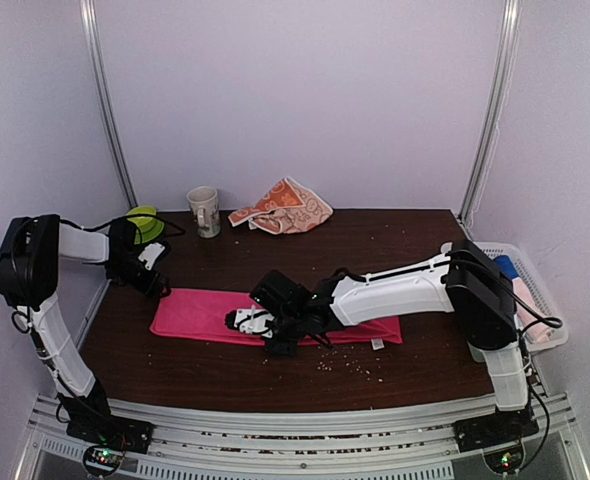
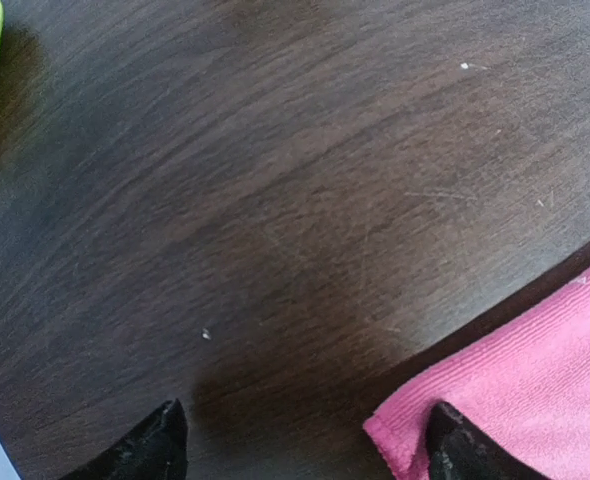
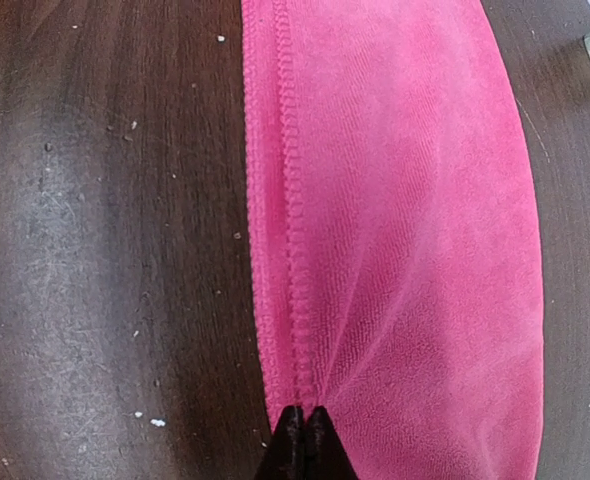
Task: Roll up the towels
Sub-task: Adjust the towel at the center of the board, then smooth out the towel at the center of the board.
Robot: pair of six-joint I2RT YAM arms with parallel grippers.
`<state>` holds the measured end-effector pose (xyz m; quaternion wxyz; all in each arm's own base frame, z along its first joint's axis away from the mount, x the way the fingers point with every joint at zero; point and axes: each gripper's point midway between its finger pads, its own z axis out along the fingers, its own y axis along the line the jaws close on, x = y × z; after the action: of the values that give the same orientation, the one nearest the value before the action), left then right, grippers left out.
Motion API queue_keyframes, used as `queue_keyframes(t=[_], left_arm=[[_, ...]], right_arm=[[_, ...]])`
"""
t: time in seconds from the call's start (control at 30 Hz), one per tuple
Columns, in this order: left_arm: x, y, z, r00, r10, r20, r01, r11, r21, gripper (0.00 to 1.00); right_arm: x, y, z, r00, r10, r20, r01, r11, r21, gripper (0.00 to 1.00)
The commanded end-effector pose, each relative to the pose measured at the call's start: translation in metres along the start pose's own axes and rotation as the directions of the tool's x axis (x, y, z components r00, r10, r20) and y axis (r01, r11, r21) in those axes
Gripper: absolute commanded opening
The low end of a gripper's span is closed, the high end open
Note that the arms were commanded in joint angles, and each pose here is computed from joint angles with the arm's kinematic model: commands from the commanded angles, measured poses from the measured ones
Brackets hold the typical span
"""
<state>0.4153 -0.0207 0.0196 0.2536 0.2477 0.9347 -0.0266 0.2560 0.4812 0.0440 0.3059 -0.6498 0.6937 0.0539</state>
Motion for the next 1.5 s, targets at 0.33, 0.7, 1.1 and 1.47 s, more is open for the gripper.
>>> queue_keyframes(t=[0.33,0.7,1.1,1.47], left_arm=[[0.024,-0.006,-0.045,0.995,0.073,-0.071,-0.075,0.997,-0.029,0.98],[0.035,-0.052,-0.054,0.968,0.233,-0.097,-0.229,0.972,0.052,0.98],[0.052,-0.064,-0.039,0.927,0.328,-0.179,-0.336,0.942,-0.013,0.98],[0.072,-0.058,-0.037,0.899,0.354,-0.258,-0.376,0.926,-0.041,0.98]], right_arm=[[0.005,0.002,-0.028,0.999,0.028,-0.017,-0.029,0.998,-0.063,0.39],[0.061,-0.110,-0.079,0.864,0.489,0.122,-0.504,0.834,0.224,0.49],[0.199,-0.170,-0.104,0.661,0.745,0.086,-0.612,0.470,0.636,0.63],[0.250,-0.151,-0.099,0.616,0.787,-0.037,-0.532,0.450,0.717,0.64]])
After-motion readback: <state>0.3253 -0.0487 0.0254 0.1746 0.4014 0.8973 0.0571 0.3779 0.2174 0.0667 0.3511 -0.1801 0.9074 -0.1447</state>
